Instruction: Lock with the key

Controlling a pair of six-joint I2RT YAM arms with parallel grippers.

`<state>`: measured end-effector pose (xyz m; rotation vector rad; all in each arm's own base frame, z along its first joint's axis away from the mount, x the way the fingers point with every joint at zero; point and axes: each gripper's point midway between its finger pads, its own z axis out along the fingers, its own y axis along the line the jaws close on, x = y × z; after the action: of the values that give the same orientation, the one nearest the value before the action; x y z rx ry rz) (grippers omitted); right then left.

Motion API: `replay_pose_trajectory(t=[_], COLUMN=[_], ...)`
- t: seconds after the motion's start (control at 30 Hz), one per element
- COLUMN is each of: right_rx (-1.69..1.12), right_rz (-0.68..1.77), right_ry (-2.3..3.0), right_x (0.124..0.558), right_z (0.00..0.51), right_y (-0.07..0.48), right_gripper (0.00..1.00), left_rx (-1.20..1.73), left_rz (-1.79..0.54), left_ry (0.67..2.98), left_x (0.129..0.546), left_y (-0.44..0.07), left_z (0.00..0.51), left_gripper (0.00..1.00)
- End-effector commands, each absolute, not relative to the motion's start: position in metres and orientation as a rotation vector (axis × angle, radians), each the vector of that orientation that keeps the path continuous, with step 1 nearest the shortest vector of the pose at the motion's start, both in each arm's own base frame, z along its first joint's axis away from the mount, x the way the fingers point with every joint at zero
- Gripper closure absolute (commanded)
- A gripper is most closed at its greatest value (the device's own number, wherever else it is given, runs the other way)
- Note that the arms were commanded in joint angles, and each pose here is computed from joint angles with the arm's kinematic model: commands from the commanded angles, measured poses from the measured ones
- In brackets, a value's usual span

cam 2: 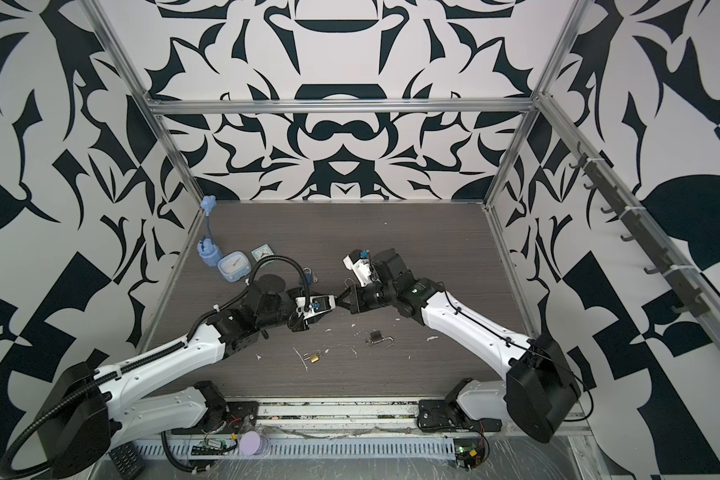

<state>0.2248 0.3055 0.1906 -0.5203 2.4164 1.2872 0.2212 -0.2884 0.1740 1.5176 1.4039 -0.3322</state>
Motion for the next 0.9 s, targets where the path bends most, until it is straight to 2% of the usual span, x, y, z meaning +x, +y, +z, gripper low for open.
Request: replay_pose_trajectory(t=[0.0,0.6,0.87], right_rx=[-0.583,-0.609,-0.617], right_rz=[1.361,1.393,1.410], right_ry=[2.448,2.516,2.517], right_x=[0.209,0.202,0.202], right_z=[0.178,0.137,0.131], right_y=[0.316,0.328,0.333], right_gripper=[1.00,1.00,1.00], left_rx=[1.409,1.310,1.277], left_rz=[-0.409,-0.477,-0.479], left_ry=[1.146,1.000,0.980], left_x=[0.219,0.219,0.222], left_y=[-0.317,-0.337,-0.339], left_z=[0.248,0.312,0.320], left_gripper=[1.00,1.00,1.00])
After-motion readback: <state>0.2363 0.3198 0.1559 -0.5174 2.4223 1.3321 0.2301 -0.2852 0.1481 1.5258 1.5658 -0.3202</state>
